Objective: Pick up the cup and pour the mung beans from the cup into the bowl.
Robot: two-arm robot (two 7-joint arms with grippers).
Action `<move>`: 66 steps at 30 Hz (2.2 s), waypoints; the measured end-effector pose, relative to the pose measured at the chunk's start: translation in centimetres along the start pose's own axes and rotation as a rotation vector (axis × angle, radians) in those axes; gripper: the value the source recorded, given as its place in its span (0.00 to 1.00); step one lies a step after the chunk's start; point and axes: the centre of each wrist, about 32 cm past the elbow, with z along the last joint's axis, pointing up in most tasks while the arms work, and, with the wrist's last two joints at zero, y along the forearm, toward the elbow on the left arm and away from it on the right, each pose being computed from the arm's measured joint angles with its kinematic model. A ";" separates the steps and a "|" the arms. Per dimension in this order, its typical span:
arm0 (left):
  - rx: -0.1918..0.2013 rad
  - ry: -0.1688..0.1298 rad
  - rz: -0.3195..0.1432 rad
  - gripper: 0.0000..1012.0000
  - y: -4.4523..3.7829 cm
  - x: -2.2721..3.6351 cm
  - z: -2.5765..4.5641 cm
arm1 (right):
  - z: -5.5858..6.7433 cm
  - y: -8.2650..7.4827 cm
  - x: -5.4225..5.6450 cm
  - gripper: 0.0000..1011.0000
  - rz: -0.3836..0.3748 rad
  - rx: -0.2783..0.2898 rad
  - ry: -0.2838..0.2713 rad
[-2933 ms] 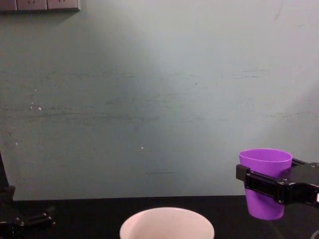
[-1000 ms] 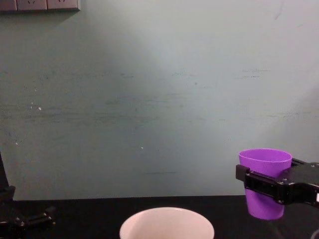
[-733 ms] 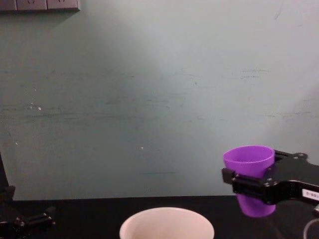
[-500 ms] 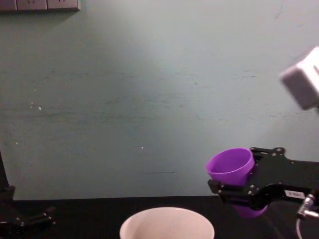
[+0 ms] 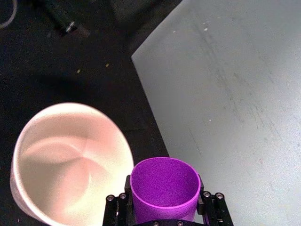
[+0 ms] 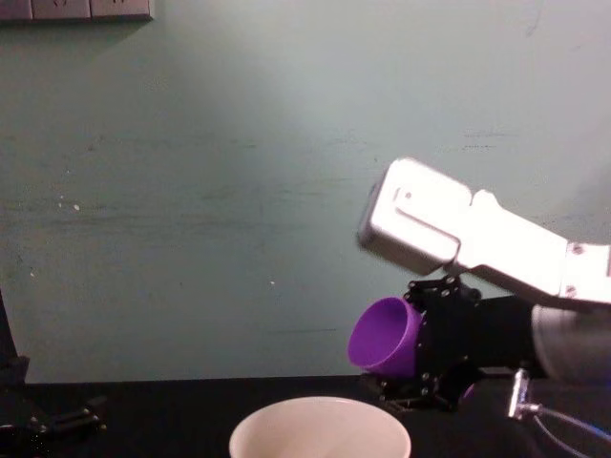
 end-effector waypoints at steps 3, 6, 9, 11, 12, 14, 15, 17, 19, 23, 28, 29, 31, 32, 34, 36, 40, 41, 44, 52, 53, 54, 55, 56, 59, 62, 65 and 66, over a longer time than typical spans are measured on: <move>0.000 0.000 0.000 0.99 0.00 0.00 0.00 | 0.7 0.5 -0.1 0.72 0.002 -0.024 -0.066; 0.000 0.000 0.000 0.99 0.00 0.00 0.00 | 1.3 1.0 -0.3 0.72 0.008 -0.045 -0.135; 0.000 0.000 0.000 0.99 0.00 0.00 0.00 | 1.8 1.3 -0.5 0.72 0.008 -0.061 -0.189; 0.000 0.000 0.000 0.99 0.00 0.00 0.00 | 2.3 1.6 -0.8 0.72 0.009 -0.075 -0.241; 0.000 0.000 0.000 0.99 0.00 0.00 0.00 | 2.4 1.6 -0.9 0.72 0.009 -0.078 -0.257; 0.000 0.000 0.000 0.99 0.00 0.00 0.00 | 2.8 1.8 -1.2 0.72 0.009 -0.088 -0.305; 0.000 0.000 0.000 0.99 0.00 0.00 0.00 | 2.9 1.9 -1.3 0.72 0.009 -0.090 -0.316; 0.000 0.000 0.000 0.99 0.00 0.00 0.00 | 3.3 2.0 -1.6 0.72 0.008 -0.099 -0.358; 0.000 0.000 0.000 0.99 0.00 0.00 0.00 | 3.5 2.2 -1.8 0.72 0.008 -0.109 -0.397; 0.000 0.000 0.000 0.99 0.00 0.00 0.00 | 4.0 2.4 -2.1 0.72 0.007 -0.123 -0.456; 0.000 0.000 0.000 0.99 0.00 0.00 0.00 | 4.5 2.5 -2.5 0.72 0.009 -0.136 -0.510; 0.000 0.000 0.000 0.99 0.00 0.00 0.00 | 4.6 2.6 -2.6 0.72 0.010 -0.139 -0.524; 0.000 0.000 0.000 0.99 0.00 0.00 0.00 | 4.7 2.6 -2.6 0.72 0.011 -0.141 -0.536; 0.000 0.000 0.000 0.99 0.00 0.00 0.00 | 4.8 2.7 -2.7 0.72 0.012 -0.143 -0.547; 0.000 0.000 0.000 0.99 0.00 0.00 0.00 | 4.9 2.7 -2.8 0.72 0.012 -0.145 -0.559; 0.000 0.000 0.000 0.99 0.00 0.00 0.00 | 5.0 2.8 -2.9 0.72 0.013 -0.147 -0.573; 0.000 0.000 0.000 0.99 0.00 0.00 0.00 | 5.2 2.9 -3.0 0.72 0.015 -0.153 -0.593; 0.000 0.000 0.000 0.99 0.00 0.00 0.00 | 5.2 2.9 -3.0 0.72 0.015 -0.154 -0.598; 0.000 0.000 0.000 0.99 0.00 0.00 0.00 | 5.3 2.9 -3.0 0.72 0.016 -0.155 -0.609; 0.000 0.000 0.000 0.99 0.00 0.00 0.00 | 5.5 3.0 -3.2 0.72 0.020 -0.161 -0.640; 0.000 0.000 0.000 0.99 0.00 0.00 0.00 | 5.6 3.0 -3.2 0.72 0.020 -0.161 -0.642; 0.000 0.000 0.000 0.99 0.00 0.00 0.00 | 5.6 3.0 -3.2 0.72 0.020 -0.161 -0.643; 0.000 0.000 0.000 0.99 0.00 0.00 0.00 | 5.6 3.0 -3.2 0.72 0.020 -0.162 -0.647; 0.000 0.000 0.000 0.99 0.00 0.00 0.00 | 5.6 3.0 -3.2 0.72 0.020 -0.162 -0.649; 0.000 0.000 0.000 0.99 0.00 0.00 0.00 | 5.7 3.0 -3.3 0.72 0.023 -0.163 -0.654; 0.000 0.000 0.000 0.99 0.00 0.00 0.00 | 5.7 3.0 -3.3 0.72 0.023 -0.163 -0.657; 0.000 0.000 0.000 0.99 0.00 0.00 0.00 | 5.8 2.9 -3.4 0.72 0.022 -0.162 -0.665; 0.000 0.000 0.000 0.99 0.00 0.00 0.00 | 5.9 2.9 -3.4 0.72 0.022 -0.162 -0.666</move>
